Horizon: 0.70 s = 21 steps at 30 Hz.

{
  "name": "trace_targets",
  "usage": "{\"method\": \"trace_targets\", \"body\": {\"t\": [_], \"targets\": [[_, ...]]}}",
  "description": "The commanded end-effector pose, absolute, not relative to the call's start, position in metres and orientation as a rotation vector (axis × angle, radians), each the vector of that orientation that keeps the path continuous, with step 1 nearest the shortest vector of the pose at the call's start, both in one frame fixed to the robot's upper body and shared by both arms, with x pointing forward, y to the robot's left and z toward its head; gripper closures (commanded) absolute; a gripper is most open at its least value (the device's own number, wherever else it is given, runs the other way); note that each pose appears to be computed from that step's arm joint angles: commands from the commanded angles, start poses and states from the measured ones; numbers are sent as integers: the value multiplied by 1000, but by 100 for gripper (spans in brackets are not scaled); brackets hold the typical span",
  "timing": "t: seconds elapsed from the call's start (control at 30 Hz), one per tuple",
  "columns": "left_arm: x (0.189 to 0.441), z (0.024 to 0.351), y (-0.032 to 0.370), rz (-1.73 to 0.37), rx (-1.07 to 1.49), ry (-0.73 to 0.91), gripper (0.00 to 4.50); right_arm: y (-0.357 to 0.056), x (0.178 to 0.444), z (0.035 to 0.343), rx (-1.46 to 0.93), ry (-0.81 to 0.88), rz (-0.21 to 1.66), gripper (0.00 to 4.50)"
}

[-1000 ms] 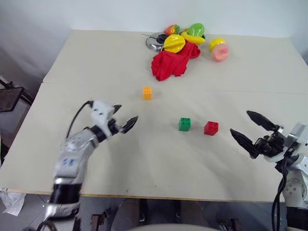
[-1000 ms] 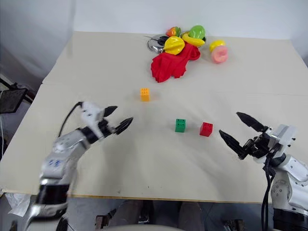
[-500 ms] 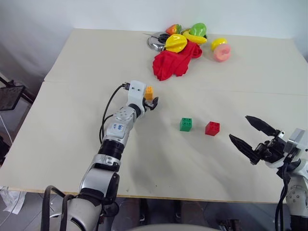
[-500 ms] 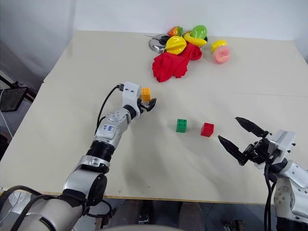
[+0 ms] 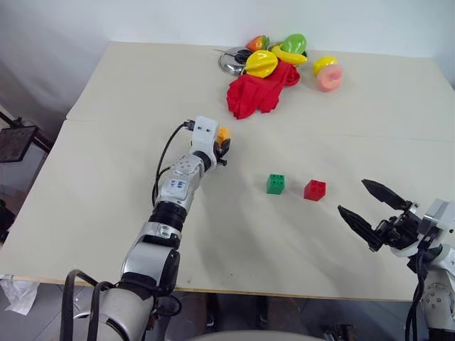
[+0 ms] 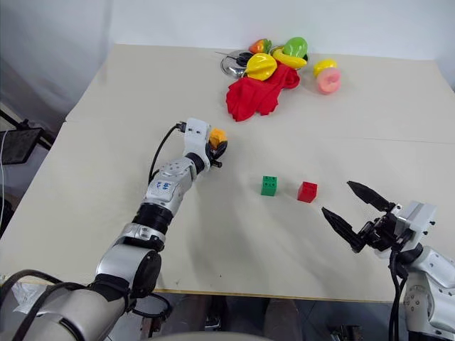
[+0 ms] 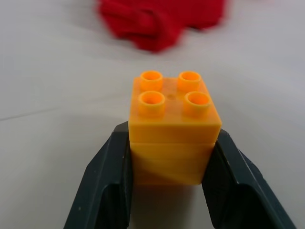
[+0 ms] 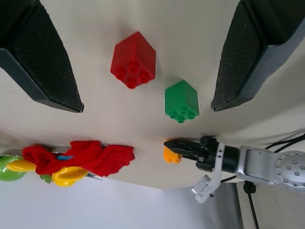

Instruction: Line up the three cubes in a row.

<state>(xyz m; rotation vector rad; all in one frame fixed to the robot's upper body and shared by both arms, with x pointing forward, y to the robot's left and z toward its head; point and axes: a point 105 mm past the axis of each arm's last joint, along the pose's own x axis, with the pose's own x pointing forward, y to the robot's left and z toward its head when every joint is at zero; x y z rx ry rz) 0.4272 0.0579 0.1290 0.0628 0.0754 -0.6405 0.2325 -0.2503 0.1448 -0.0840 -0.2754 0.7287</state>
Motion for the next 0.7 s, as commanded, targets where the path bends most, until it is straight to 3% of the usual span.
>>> {"method": "trace_targets", "body": {"t": [0.03,0.13,0.3,0.7], "targets": [[395,155,60,-1001,209,-102,297,-259,223,159,-133,-321,709,0],[374,143,88,-1234,417,-96,297,-265,217,159,-149,-298,706,0],[376,133,107,-1330,572,-30,297,-271,208,158,-160,-265,699,0],[381,124,56,-1443,626,-18,297,-273,198,152,-145,-206,708,0]]}}
